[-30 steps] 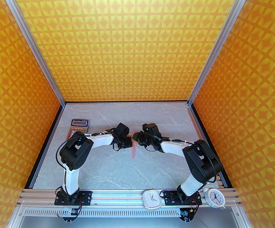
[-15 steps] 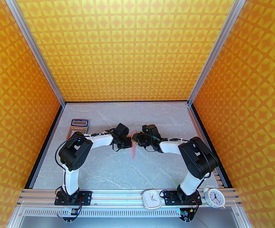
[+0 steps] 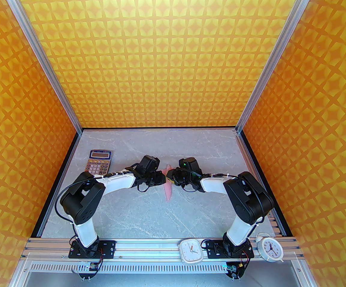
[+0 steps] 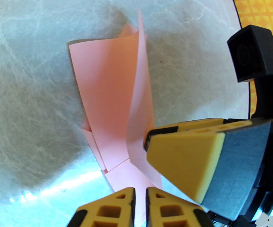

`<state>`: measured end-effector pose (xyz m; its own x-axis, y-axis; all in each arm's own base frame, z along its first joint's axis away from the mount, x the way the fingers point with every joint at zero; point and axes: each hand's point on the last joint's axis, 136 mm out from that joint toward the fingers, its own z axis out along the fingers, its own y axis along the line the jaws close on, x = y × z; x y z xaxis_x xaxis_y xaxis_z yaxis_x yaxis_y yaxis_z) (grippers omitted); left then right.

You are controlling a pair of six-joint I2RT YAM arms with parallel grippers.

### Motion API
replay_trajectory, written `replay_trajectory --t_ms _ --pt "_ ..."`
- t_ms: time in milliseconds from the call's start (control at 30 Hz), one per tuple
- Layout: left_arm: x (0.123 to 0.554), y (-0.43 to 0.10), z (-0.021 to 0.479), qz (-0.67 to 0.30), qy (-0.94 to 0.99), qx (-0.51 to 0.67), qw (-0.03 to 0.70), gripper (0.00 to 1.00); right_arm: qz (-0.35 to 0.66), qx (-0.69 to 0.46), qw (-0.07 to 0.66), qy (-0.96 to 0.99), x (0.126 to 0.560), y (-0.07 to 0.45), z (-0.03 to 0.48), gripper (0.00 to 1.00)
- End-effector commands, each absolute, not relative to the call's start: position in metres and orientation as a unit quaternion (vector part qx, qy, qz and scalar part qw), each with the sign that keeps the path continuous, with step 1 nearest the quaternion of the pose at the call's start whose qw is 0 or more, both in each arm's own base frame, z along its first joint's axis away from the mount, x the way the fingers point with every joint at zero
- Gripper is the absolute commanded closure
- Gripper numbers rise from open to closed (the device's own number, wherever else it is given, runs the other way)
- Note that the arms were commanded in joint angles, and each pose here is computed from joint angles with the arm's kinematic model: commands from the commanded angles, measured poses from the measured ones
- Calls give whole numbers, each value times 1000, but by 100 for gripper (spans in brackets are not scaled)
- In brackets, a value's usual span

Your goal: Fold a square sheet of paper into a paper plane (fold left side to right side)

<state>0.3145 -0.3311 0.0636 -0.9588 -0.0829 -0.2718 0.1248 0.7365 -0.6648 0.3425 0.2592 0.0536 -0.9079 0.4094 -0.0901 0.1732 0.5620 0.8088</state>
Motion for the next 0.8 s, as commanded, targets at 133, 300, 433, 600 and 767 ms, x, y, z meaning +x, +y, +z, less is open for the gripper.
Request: replay_trajectory --t_ms 133,300,433,600,767 --pt "322 -340 75 -413 896 -4 163 82 432 163 135 877 345 260 49 79" --pt "324 -342 70 -424 891 -20 162 82 426 166 135 879 344 258 47 79" --pt "337 -332 67 -433 884 -53 169 82 425 166 136 879 345 258 47 83" --pt "340 -334 63 -453 872 -76 171 81 424 167 138 879 345 257 47 86" --pt "341 -336 61 -456 870 -79 170 81 423 168 139 879 346 257 47 89"
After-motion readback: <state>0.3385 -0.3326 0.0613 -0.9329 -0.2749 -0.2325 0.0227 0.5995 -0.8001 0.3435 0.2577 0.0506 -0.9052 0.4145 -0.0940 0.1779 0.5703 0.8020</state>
